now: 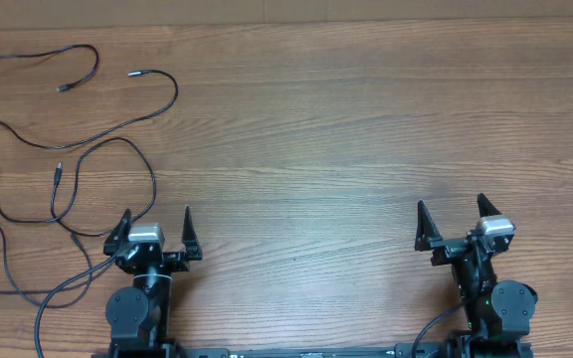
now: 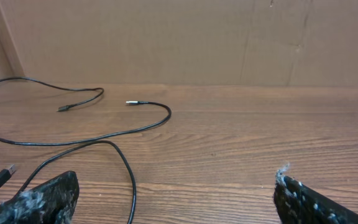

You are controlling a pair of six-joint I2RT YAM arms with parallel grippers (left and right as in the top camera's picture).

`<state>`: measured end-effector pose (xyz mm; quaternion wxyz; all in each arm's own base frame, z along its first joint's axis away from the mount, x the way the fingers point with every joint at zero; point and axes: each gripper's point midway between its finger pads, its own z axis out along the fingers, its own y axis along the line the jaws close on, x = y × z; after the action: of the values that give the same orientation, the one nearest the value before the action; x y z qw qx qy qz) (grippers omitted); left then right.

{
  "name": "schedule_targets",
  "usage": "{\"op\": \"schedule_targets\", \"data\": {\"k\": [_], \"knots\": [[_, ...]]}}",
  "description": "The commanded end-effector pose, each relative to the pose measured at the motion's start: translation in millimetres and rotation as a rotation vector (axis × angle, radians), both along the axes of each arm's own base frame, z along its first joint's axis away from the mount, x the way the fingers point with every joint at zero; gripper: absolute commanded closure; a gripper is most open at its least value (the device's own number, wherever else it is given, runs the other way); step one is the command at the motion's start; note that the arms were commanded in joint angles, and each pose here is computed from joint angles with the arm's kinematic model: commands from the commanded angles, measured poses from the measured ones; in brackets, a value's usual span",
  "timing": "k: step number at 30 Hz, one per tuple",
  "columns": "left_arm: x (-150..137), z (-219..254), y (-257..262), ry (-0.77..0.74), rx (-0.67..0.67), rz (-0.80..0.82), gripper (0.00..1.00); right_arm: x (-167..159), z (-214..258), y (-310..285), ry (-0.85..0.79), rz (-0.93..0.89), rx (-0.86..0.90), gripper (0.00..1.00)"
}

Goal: Untangle cables

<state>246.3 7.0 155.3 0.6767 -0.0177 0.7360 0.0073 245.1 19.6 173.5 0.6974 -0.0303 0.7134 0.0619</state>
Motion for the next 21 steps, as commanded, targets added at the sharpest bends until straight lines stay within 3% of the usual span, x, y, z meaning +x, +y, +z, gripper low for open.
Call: {"op": "schedule_targets", "data": {"k": [1,21], "knots": [[-0.3,1.1,1.6,-0.009,0.024,0.008,0.0,0.3,-2.1,-3.9,-0.006,-0.021,-0.025,0.0],[-0.3,1.1,1.6,-0.009,0.024,0.008,0.0,0.6,-0.7,-9.4,-0.012,-0.042,-0.03,0.0]]}}
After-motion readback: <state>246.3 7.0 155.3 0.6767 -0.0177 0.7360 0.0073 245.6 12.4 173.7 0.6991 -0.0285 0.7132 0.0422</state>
